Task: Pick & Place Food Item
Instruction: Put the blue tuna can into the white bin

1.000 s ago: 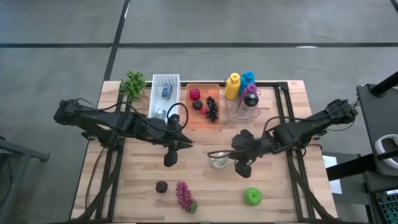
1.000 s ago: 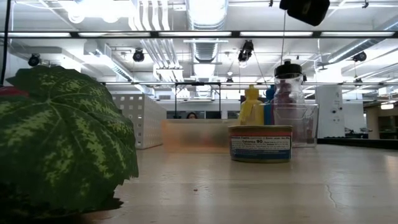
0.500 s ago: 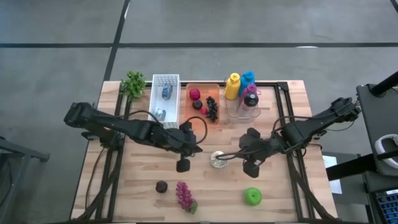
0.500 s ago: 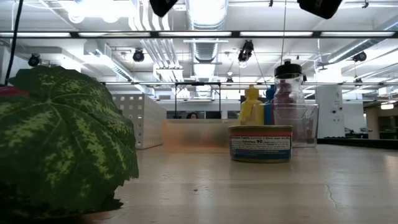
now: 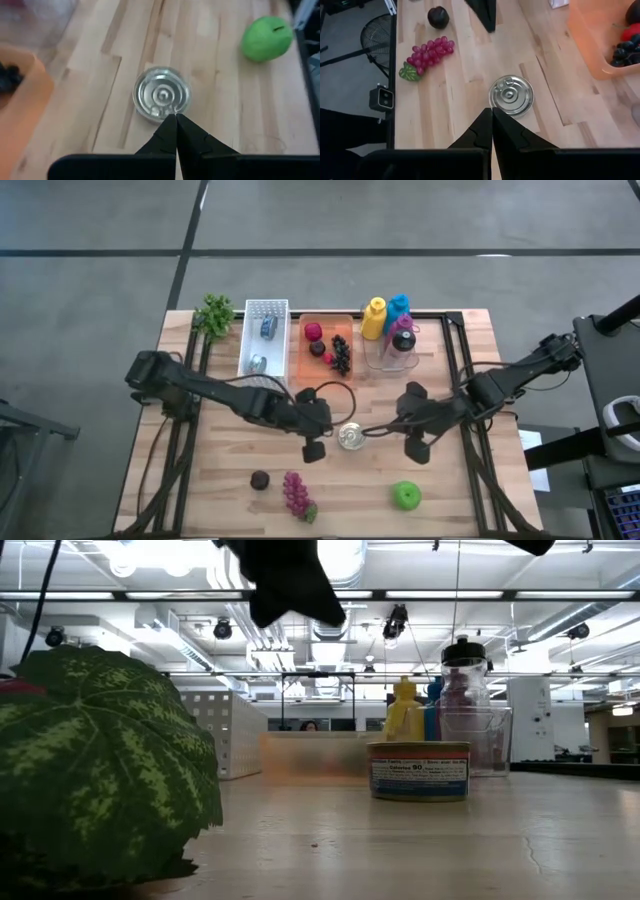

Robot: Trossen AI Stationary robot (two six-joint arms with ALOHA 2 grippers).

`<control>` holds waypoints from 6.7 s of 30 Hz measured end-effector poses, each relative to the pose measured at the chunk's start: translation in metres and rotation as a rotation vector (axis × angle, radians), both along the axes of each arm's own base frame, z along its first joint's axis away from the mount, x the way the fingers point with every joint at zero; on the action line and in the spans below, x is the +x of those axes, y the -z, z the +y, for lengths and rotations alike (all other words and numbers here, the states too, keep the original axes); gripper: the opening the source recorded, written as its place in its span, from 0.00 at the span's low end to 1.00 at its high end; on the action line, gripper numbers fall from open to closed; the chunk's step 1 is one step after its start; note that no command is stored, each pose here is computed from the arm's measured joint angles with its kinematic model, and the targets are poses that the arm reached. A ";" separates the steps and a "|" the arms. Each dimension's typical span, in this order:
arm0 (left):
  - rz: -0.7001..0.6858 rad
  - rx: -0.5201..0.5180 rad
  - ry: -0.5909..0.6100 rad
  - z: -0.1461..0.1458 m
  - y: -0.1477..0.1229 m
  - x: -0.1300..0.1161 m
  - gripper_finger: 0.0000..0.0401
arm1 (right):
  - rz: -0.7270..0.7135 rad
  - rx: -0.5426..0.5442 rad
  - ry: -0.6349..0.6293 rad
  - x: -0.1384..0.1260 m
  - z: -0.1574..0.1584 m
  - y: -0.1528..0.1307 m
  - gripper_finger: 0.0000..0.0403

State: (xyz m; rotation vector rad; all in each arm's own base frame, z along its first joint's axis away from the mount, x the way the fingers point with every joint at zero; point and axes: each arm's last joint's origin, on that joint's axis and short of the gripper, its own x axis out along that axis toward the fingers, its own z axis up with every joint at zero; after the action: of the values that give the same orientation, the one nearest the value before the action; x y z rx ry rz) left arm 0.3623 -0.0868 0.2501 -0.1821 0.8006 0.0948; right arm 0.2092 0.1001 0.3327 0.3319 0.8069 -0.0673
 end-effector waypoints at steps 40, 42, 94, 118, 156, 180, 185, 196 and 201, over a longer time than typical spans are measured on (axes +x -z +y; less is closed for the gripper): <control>0.146 -0.345 -0.612 0.013 0.066 0.056 0.01 | 0.023 -0.044 -0.037 -0.012 -0.005 0.004 0.02; 0.164 -0.341 -0.622 0.013 0.076 0.058 0.01 | 0.022 -0.044 -0.037 -0.012 -0.005 0.004 0.02; 0.281 -0.217 -0.667 0.022 0.099 0.048 0.01 | -0.008 -0.011 -0.018 -0.010 -0.004 0.001 0.02; 0.358 -0.210 -0.682 0.027 0.114 0.033 0.01 | -0.027 0.000 -0.016 -0.008 -0.003 0.000 0.02; 0.132 -0.455 -0.785 0.017 -0.013 -0.017 0.01 | 0.028 -0.070 -0.046 -0.027 -0.007 -0.001 0.02; -0.076 -0.420 -0.675 -0.003 -0.048 -0.005 0.00 | -0.001 -0.061 -0.046 -0.051 -0.006 0.022 0.02; -0.076 -0.405 -0.655 -0.007 -0.048 -0.006 0.00 | -0.001 -0.052 -0.038 -0.040 0.000 0.037 0.02; -0.179 -0.339 -0.539 -0.018 -0.067 0.005 0.00 | 0.004 -0.102 -0.025 -0.030 0.006 0.047 0.02; -0.147 -0.277 -0.489 -0.027 -0.063 0.023 0.00 | -0.023 -0.097 -0.014 -0.033 0.004 0.042 0.02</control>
State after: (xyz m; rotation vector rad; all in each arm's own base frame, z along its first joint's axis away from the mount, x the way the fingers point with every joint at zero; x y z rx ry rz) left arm 0.3853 -0.1138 0.3134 -0.6392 0.6066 0.4278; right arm 0.1767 0.1040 0.2905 0.2346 0.7805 -0.0893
